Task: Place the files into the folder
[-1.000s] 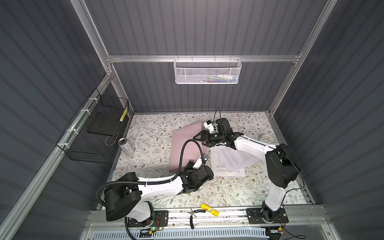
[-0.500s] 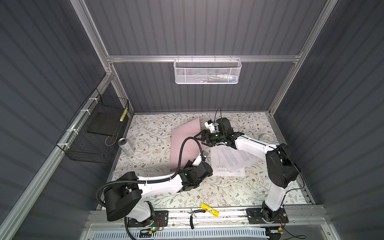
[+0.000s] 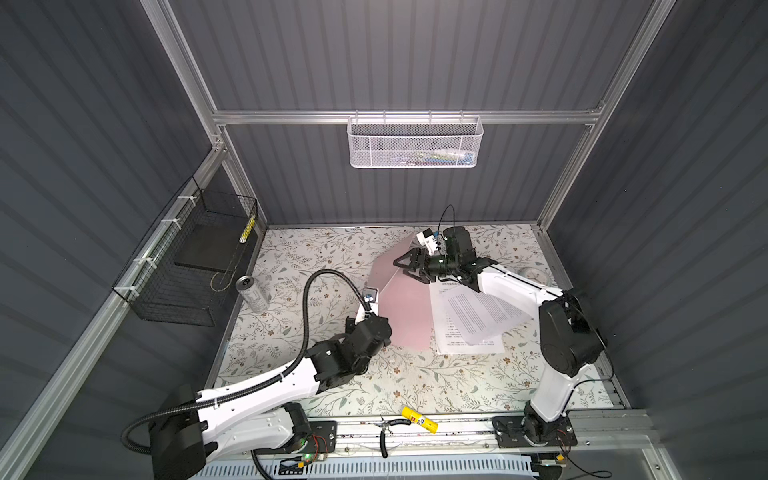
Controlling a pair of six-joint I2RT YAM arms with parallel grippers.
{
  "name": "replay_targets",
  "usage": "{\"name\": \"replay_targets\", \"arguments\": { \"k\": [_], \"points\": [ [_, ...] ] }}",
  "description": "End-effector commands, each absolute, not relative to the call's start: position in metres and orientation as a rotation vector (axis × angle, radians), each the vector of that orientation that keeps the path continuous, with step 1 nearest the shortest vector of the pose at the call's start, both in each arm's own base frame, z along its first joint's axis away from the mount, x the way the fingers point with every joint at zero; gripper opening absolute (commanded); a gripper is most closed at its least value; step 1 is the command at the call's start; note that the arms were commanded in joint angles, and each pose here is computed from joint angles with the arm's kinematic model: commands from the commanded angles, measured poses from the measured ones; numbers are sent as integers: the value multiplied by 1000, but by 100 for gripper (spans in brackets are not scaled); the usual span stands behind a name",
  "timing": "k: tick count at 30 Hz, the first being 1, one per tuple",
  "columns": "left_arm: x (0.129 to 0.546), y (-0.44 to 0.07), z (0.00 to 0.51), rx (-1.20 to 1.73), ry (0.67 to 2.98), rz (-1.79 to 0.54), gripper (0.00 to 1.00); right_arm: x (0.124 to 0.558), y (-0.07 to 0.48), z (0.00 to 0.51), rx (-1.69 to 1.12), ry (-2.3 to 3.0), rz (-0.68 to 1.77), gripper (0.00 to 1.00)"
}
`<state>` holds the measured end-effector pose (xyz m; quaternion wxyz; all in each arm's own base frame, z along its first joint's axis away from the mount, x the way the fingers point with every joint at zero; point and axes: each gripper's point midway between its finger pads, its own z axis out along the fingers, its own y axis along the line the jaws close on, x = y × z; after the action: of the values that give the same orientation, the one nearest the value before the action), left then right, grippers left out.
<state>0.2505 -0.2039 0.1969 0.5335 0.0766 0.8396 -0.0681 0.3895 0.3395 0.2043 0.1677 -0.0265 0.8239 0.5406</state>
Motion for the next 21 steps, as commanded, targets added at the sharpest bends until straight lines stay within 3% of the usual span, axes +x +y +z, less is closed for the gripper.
{"name": "replay_targets", "arguments": {
  "k": [1,10,21],
  "points": [
    [251,-176,207,-61,1971,-202,0,394,341,190,-42,2382,1540,68],
    [245,-158,225,-211,1929,-284,0,405,346,197,-17,2331,1590,71],
    [245,-164,219,-237,1958,-313,0,437,332,263,185,1874,2174,72]
  ]
}}
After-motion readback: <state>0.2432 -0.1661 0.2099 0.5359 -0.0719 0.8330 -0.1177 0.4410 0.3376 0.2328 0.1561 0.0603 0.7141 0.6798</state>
